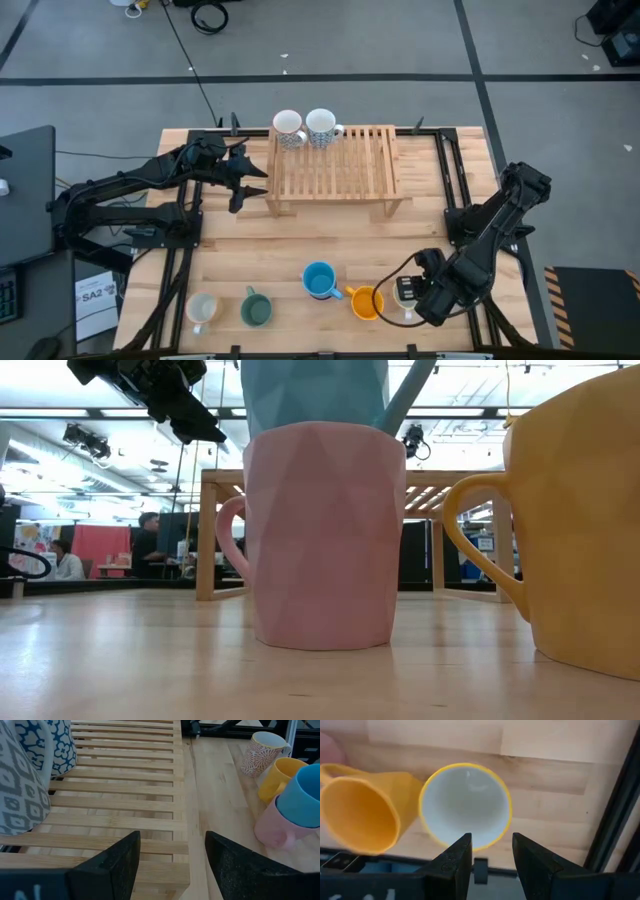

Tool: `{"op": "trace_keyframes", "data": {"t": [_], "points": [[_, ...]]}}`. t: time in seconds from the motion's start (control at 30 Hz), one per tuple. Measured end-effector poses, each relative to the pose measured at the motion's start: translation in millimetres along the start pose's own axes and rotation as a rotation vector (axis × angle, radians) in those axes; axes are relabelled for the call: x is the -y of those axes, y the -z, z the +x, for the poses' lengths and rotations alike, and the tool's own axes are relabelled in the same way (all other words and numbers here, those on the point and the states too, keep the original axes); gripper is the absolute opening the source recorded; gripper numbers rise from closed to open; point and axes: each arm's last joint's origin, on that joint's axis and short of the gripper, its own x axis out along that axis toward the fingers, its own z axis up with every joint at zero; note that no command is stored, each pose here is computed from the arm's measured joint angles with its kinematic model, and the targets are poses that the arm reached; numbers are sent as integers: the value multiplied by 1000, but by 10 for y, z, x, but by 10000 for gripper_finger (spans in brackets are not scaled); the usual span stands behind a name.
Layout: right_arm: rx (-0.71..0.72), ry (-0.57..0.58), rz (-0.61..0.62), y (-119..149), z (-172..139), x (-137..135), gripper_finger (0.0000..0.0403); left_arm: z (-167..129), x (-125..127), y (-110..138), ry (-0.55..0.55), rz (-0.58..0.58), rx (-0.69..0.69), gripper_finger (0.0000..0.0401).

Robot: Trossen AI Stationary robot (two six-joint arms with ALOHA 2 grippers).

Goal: Place coffee mugs
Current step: Put the orange mug on the shelf

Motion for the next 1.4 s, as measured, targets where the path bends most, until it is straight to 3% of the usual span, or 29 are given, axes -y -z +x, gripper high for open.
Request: {"op": "trace_keyframes", "data": {"t": [0.3,0.9,1.4], "points": [[29,53,-1,-51,172,59,147,0,0,0,0,0,0,231],[-21,5,-9,-61,542,82,147,0,0,0,0,0,0,231],[-27,-2,-16,-67,575,77,146,0,0,0,0,0,0,231]]}}
